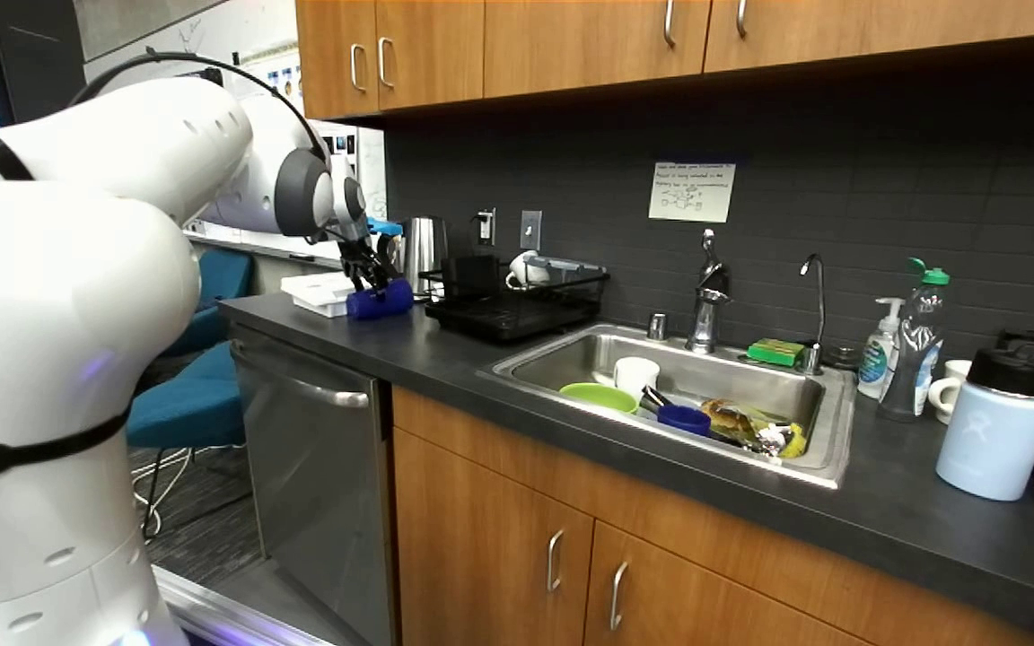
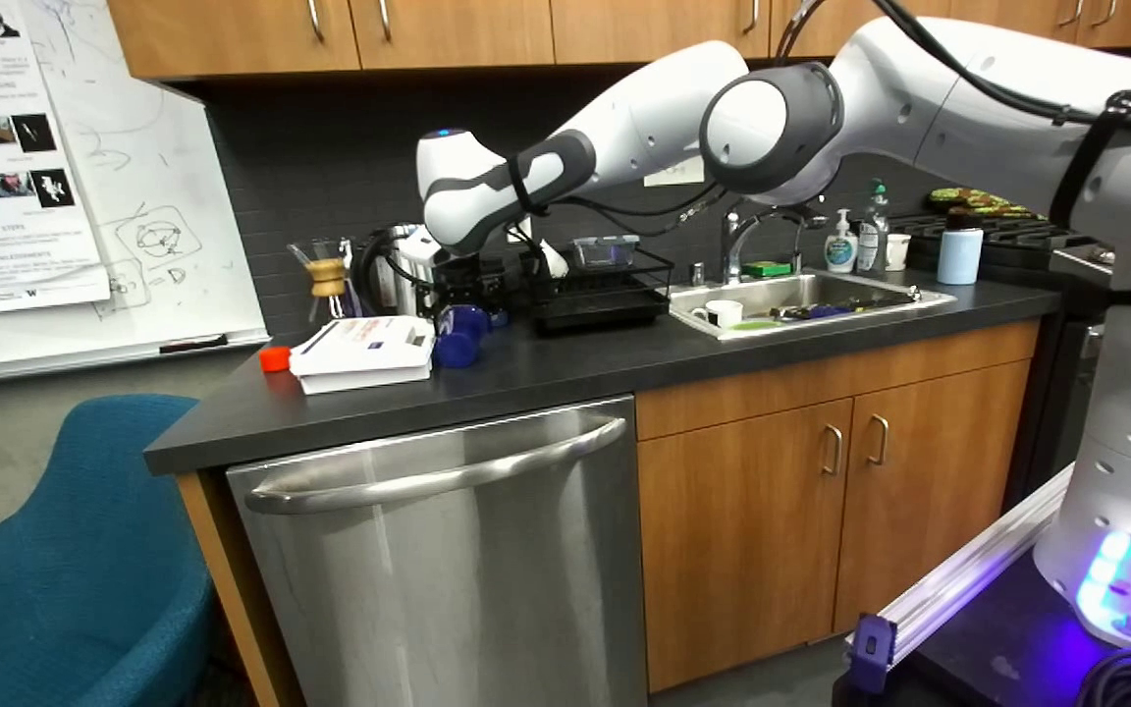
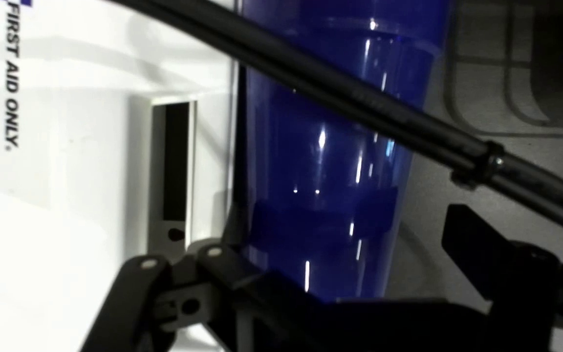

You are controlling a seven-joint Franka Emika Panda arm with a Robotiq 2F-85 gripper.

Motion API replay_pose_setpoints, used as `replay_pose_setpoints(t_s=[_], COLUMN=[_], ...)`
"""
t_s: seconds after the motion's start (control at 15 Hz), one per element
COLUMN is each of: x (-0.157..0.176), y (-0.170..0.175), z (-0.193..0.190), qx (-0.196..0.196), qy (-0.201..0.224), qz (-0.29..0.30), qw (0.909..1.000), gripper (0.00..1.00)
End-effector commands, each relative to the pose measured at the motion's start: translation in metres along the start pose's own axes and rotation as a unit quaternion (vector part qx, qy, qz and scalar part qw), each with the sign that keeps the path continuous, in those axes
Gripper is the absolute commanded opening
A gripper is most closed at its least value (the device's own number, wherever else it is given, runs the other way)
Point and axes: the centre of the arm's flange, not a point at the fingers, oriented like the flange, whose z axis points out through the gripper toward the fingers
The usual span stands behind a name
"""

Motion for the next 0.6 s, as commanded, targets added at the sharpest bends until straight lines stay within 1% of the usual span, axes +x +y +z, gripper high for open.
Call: replay_pose_setpoints(t_s=[0.0, 0.2, 0.33, 0.4, 0.47, 0.53], x=[-0.0132, -0.0116, -0.0109, -0.0106, -0.0103, -0.0099], y=[0.0109, 0.0105, 0.0103, 0.0101, 0.0099, 0.0098], z=[0.0059, 0.0094, 0.0107, 0.0110, 0.0111, 0.0116], qx=[-0.002, -0.004, -0.004, -0.005, -0.006, -0.006], qy=[0.000, 0.002, 0.003, 0.003, 0.004, 0.004], qz=[-0.002, -0.001, 0.001, 0.001, 0.002, 0.003], qw=[1.0000, 1.0000, 1.0000, 1.0000, 1.0000, 1.0000], gripper=[1.00, 1.00, 0.92, 0.73, 0.70, 0.63])
